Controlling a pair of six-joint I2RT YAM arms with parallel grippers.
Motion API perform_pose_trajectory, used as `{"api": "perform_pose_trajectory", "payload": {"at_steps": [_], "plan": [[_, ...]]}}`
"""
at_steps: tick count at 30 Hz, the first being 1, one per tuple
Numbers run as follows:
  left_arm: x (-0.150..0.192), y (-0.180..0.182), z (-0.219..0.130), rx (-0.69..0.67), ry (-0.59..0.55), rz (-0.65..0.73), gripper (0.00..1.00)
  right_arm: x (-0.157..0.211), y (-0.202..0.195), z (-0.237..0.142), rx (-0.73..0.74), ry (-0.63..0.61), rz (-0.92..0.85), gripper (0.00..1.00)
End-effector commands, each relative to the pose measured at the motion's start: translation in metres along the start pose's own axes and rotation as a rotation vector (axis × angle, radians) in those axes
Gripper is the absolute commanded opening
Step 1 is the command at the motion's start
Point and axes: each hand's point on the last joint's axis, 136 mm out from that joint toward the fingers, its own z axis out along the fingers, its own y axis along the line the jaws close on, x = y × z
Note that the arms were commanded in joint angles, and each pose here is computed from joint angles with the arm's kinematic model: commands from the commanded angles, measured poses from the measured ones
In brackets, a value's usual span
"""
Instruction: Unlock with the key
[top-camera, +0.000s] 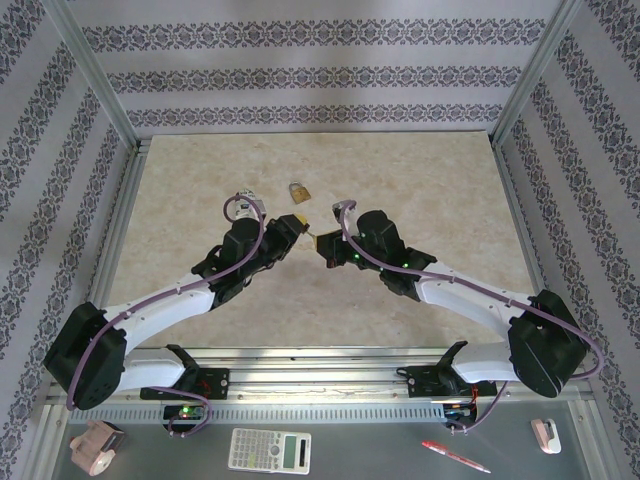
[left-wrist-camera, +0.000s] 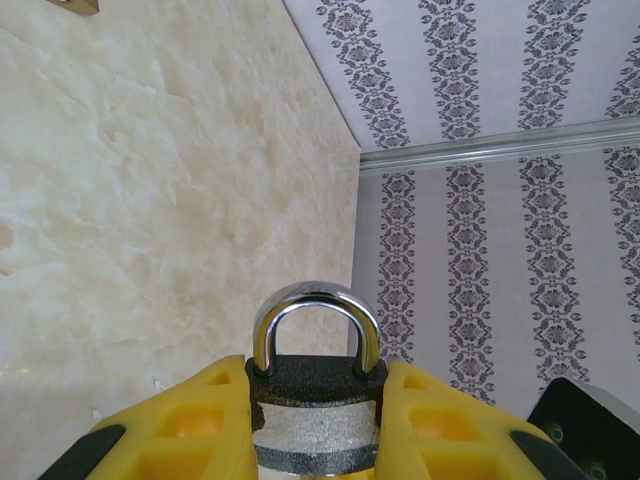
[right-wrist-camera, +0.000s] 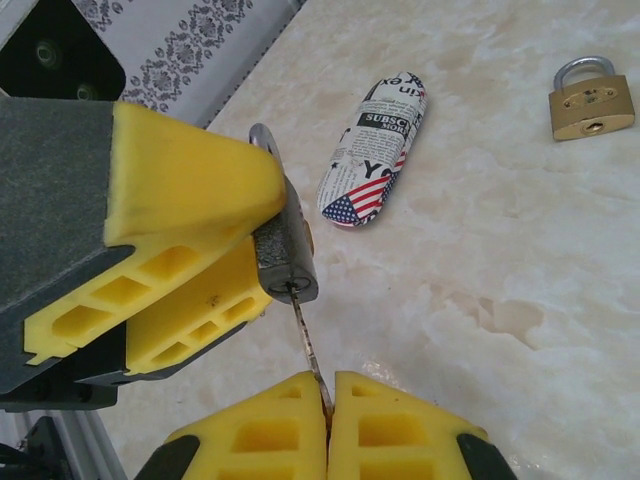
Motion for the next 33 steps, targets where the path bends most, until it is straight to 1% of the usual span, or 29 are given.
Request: {"api": "perform_pose_trajectory", "payload": {"at_steps": [1, 6, 9, 14, 20, 25, 33], "plan": [[0.053, -0.008, -0.002, 0.012, 0.204, 0.016, 0.0, -0.065, 0.039, -0.009, -0.061, -0.217, -0.089, 0.0], [0.06, -0.017, 0.003, 0.01, 0.243, -0.018, 0.0, -0.064, 0.049, -0.005, -0.038, -0.229, -0.163, 0.0], [0.064, -0.019, 0.004, 0.009, 0.261, -0.035, 0.0, -0.065, 0.049, -0.003, -0.041, -0.235, -0.171, 0.0], [0.065, -0.021, 0.003, 0.024, 0.262, -0.041, 0.0, -0.071, 0.049, -0.008, -0.118, -0.266, -0.115, 0.0], [0.064, -0.017, -0.001, 0.03, 0.253, -0.058, 0.0, -0.085, 0.058, -0.023, -0.188, -0.305, -0.127, 0.0], [0.063, -0.022, -0.002, 0.056, 0.25, -0.077, 0.0, -0.093, 0.062, -0.031, -0.211, -0.337, -0.123, 0.0], [0.064, -0.028, -0.007, 0.077, 0.26, -0.087, 0.0, -0.097, 0.068, -0.034, -0.235, -0.325, -0.155, 0.0]]}}
